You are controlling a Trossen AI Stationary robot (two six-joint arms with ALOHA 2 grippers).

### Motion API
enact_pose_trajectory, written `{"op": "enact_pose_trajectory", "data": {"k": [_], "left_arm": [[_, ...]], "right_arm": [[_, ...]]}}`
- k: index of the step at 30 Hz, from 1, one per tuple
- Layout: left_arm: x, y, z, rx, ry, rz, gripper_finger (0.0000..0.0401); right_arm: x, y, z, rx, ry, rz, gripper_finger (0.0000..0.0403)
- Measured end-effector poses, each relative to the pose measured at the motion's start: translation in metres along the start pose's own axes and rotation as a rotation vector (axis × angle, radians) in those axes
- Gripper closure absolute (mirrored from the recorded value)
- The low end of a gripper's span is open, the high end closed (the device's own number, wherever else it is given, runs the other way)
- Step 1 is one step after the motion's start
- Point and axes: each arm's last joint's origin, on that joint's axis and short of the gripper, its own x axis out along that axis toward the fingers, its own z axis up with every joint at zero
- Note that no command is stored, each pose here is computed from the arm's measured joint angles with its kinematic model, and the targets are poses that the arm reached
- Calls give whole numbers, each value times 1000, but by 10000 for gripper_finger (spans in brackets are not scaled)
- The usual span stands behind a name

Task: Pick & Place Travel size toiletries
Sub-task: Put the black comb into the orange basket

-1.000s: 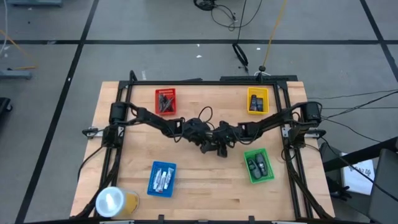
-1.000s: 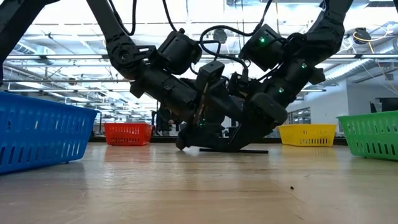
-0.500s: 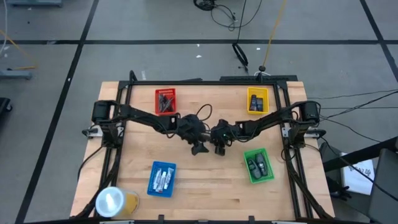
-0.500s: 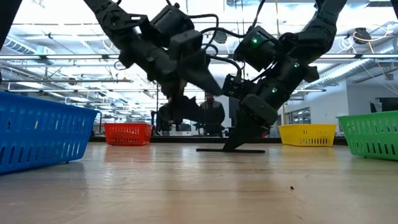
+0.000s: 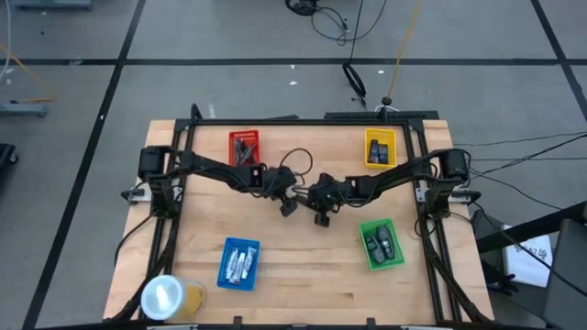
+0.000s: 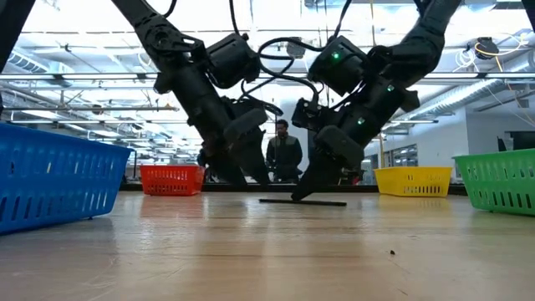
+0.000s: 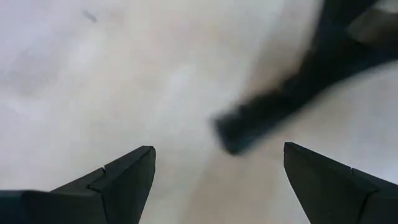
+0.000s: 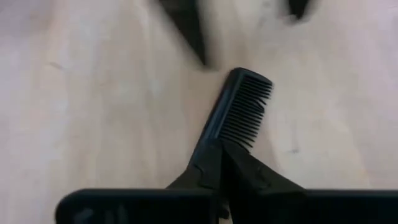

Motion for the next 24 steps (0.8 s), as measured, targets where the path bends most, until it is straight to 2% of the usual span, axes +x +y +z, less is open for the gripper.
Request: {"op": "enact_pose_trajectory", "data": {"k": [3,7,9,12,18,24], "left_arm": [[3,6,2,17,-5,2,52],[12,7,1,-31,35,-154,52],[19,3,-2,-52,55,-215,52],[29,-4,-5,-81,41,-250,52],[38,-18,-9,-66,22,-347,52],[42,-17,-12,-74,40,-342,52]], "right_arm": [[0,1,2,3,-24,19,391],[-6,1,13,9,-112,27,355],[-10,2,16,9,-147,30,329],[-10,2,20,12,-181,33,282],[-10,1,19,44,-168,40,196],[-24,3,20,49,-138,88,127]]}}
